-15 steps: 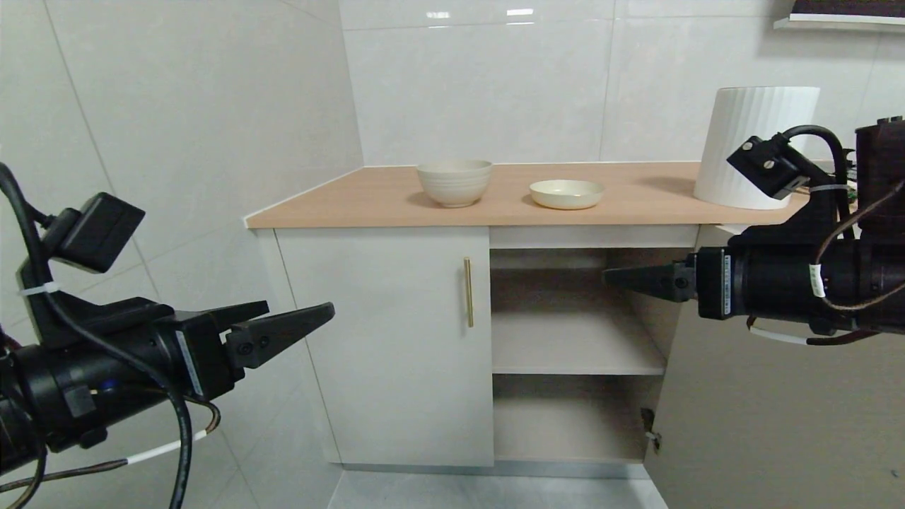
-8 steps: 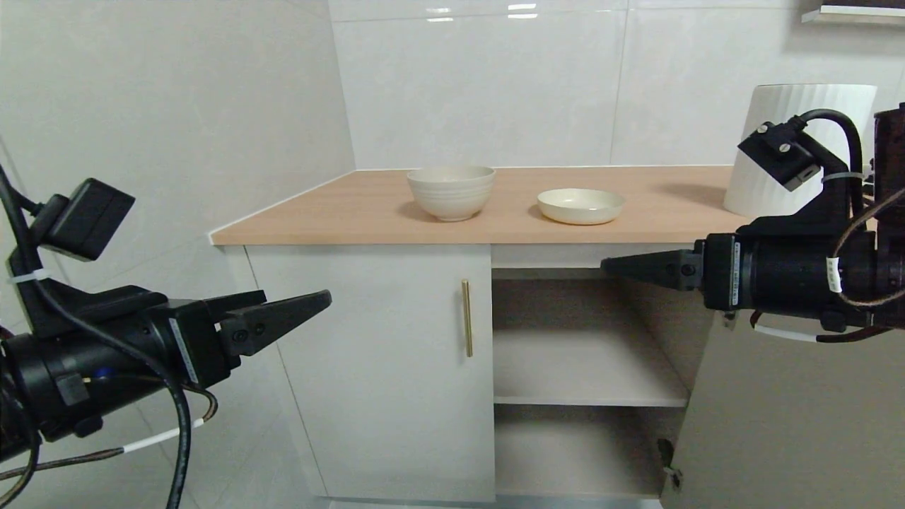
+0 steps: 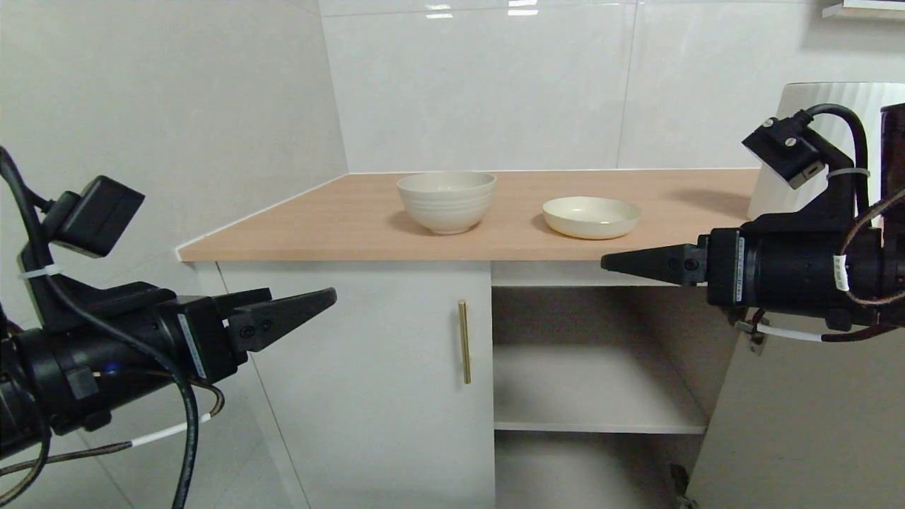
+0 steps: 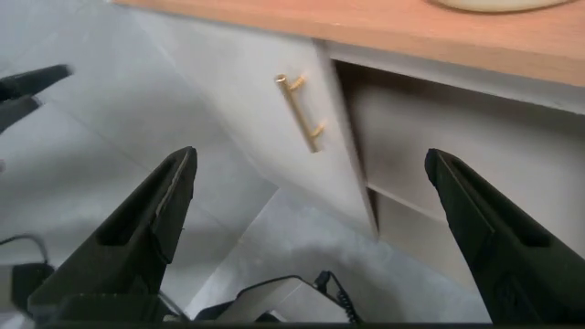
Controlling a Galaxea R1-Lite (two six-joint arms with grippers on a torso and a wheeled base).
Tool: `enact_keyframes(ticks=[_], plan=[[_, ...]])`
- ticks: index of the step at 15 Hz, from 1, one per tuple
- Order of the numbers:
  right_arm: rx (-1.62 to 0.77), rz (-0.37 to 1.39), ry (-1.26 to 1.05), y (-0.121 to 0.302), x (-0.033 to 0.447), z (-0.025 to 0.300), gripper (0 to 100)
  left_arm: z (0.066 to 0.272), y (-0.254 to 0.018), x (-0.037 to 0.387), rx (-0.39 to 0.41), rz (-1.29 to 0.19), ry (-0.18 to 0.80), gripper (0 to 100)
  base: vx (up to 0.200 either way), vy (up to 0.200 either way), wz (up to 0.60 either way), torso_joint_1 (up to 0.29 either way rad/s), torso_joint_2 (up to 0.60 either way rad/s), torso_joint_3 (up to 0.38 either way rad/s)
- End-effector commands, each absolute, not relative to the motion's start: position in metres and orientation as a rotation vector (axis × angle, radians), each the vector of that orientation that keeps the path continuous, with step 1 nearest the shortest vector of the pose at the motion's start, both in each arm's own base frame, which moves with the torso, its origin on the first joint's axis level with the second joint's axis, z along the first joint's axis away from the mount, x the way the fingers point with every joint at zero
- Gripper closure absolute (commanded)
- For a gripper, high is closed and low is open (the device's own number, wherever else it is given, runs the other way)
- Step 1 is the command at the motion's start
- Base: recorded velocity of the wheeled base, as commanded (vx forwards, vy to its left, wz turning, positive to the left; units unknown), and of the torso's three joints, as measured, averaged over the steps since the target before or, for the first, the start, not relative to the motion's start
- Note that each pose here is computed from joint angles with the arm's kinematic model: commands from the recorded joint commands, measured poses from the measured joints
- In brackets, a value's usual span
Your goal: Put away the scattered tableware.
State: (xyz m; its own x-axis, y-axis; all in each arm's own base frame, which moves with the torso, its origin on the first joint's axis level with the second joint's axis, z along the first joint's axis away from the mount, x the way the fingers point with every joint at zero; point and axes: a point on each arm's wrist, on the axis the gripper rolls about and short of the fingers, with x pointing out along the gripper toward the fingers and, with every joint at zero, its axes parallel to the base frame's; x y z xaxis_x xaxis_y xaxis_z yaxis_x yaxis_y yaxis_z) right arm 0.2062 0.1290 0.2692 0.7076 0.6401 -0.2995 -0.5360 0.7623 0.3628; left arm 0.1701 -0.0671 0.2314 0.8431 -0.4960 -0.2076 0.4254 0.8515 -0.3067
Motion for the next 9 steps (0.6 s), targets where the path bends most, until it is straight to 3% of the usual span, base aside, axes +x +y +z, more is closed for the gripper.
enact_keyframes(ticks=[1,6,9], plan=[[0.260,0.661,0.423,0.1282,0.2051,0.2698,0,0.2306,-0.0674,0.1710,-0.255,-0.491,0.290,0,0.000,0.000,0.00,0.000,0.00,0.000],[0.256,0.657,0.435,0.1305,0.2091,0.2667,0,0.2282,-0.0693,0.1759,-0.254,-0.490,0.304,0,0.000,0.000,0.00,0.005,-0.02,-0.013],[0.255,0.654,0.440,0.1313,0.2111,0.2653,0,0.2265,-0.0706,0.1794,-0.252,-0.488,0.317,0,0.000,0.000,0.00,0.046,-0.22,-0.245]])
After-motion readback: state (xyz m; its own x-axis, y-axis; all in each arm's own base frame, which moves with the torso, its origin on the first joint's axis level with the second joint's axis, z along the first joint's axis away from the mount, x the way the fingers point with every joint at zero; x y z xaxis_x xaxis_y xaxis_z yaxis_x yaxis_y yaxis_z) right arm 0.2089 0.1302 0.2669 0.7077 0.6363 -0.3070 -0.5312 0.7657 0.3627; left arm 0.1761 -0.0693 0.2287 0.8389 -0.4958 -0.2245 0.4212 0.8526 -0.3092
